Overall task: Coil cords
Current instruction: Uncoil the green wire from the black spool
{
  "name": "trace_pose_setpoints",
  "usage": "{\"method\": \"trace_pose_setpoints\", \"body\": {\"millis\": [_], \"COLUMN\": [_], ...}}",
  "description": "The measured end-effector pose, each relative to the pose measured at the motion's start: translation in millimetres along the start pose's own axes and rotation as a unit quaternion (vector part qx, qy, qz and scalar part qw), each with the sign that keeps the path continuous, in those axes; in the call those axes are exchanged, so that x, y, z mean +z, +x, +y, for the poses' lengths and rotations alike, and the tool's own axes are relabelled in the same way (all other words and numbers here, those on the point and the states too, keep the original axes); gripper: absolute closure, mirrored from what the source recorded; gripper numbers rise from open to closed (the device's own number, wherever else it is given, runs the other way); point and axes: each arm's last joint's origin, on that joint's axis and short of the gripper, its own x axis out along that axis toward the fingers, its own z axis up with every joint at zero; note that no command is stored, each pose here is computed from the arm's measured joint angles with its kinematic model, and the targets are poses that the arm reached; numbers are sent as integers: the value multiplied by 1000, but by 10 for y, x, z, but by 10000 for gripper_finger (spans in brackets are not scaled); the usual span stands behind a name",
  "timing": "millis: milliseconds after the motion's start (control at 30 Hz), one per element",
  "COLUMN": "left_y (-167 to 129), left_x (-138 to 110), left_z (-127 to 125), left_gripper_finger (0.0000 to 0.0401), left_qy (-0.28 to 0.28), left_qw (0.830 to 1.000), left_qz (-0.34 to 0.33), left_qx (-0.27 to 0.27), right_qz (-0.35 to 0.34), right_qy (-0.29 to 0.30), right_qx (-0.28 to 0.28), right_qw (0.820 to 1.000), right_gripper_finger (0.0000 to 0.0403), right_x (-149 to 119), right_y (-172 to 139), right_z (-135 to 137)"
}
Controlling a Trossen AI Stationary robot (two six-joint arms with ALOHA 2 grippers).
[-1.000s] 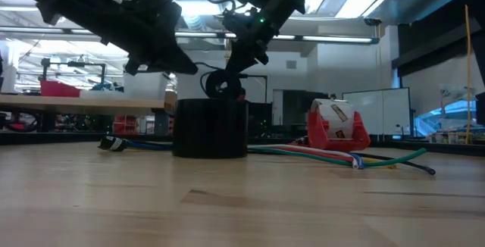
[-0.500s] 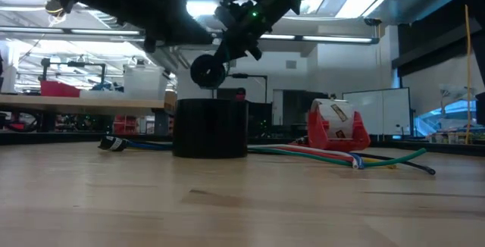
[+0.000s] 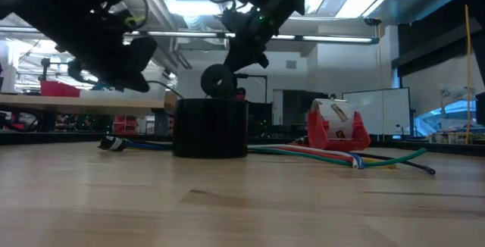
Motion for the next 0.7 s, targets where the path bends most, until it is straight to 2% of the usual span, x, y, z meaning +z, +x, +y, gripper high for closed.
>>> {"method": "trace_pose_setpoints", "body": {"millis": [233,367,500,700], "left_y": [-40,-109,-226,-457], "left_x": [198,380,572,873], "left_z": [212,287,234,9], "left_gripper_finger": [401,401,401,401], "left_qy": [-28,-68,-85,-75], "left_qw": [996,990,989,980], "left_qz": [-74,-113,-122,-144], "left_qx": [50,50,7,-116], "right_qz": [0,-3,-27,-90], "right_qy": [2,2,3,9], "right_qx": [7,-2,-39,-50], "right_qw": [1000,1000,999,995], "right_gripper_finger": [402,402,402,402], "right_x": [2,6,50,178], "right_y": [0,0,-6,-35], "right_z": [4,-4,-53,-166]}}
